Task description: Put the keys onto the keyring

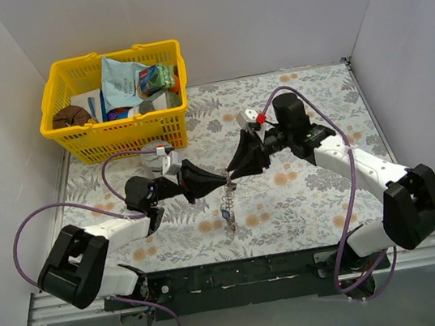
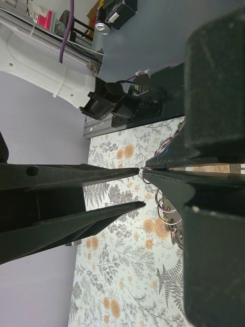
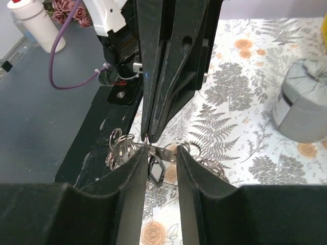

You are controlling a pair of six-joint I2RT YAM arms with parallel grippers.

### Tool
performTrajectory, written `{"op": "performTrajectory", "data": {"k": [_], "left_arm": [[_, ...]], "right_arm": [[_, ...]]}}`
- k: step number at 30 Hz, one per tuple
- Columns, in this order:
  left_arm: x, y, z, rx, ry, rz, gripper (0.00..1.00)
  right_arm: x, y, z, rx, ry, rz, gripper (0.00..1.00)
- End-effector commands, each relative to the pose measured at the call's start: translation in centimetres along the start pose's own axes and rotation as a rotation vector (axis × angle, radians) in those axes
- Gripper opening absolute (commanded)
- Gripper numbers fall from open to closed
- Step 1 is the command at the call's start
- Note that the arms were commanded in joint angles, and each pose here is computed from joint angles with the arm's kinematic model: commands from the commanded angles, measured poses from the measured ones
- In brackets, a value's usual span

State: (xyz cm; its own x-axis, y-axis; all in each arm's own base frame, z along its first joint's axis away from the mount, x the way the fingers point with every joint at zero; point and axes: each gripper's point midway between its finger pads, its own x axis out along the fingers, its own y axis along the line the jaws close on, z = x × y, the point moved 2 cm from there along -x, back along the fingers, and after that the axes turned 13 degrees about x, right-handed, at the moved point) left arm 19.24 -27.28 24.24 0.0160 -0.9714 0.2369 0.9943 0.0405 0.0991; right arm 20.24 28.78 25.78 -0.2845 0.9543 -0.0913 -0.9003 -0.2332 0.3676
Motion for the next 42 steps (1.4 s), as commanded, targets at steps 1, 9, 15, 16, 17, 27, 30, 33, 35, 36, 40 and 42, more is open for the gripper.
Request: {"op": "performTrajectory", "data": {"k": [1, 9, 15, 16, 17, 27, 30, 33, 35, 36, 40, 42], "left_arm": [[0.4, -1.6, 7.5, 0.375, -0.240, -0.070, 0.00], [0.5, -1.7, 7.6, 0.374, -0.241, -0.076, 0.00], [0.5, -1.7, 7.6, 0.372, -0.239, -0.078, 0.00], [0.5, -1.6, 7.6, 0.371, -0.238, -0.077, 0.00], [0.5, -1.7, 7.6, 0.372, -0.239, -0.077, 0.00], [0.4, -1.8, 7.8, 0.388, -0.238, -0.080, 0.00], [0.5, -1.9, 7.9, 0.387, -0.240, -0.084, 0.00], [0.5, -2.0, 8.0, 0.388, -0.242, -0.088, 0.00], [0.4, -1.9, 8.1, 0.389, -0.243, -0.088, 0.00], [0.4, -2.1, 8.1, 0.388, -0.245, -0.090, 0.00], [0.4, -2.1, 8.2, 0.390, -0.250, -0.091, 0.00], [0.4, -2.1, 8.1, 0.387, -0.249, -0.092, 0.00]], "right_arm": [[0.2, 0.7, -0.6, -0.010, 0.024, 0.064, 0.36], [0.5, 1.1, -1.7, 0.018, 0.039, 0.110, 0.26], [0.5, 0.8, -1.9, 0.034, 0.045, 0.109, 0.04], [0.5, 0.8, -1.9, 0.033, 0.045, 0.109, 0.03], [0.5, 0.8, -1.8, 0.030, 0.045, 0.106, 0.01], [0.5, 0.2, -2.7, 0.051, 0.059, 0.083, 0.01], [0.6, 0.0, -2.9, 0.058, 0.062, 0.080, 0.01], [0.7, 0.0, -3.0, 0.062, 0.067, 0.078, 0.01], [0.8, -0.1, -2.9, 0.061, 0.069, 0.077, 0.01], [1.0, 0.0, -2.9, 0.061, 0.071, 0.079, 0.01], [1.7, -0.3, -2.9, 0.055, 0.094, 0.055, 0.01], [1.9, -0.4, -3.3, 0.063, 0.106, 0.052, 0.01]]}}
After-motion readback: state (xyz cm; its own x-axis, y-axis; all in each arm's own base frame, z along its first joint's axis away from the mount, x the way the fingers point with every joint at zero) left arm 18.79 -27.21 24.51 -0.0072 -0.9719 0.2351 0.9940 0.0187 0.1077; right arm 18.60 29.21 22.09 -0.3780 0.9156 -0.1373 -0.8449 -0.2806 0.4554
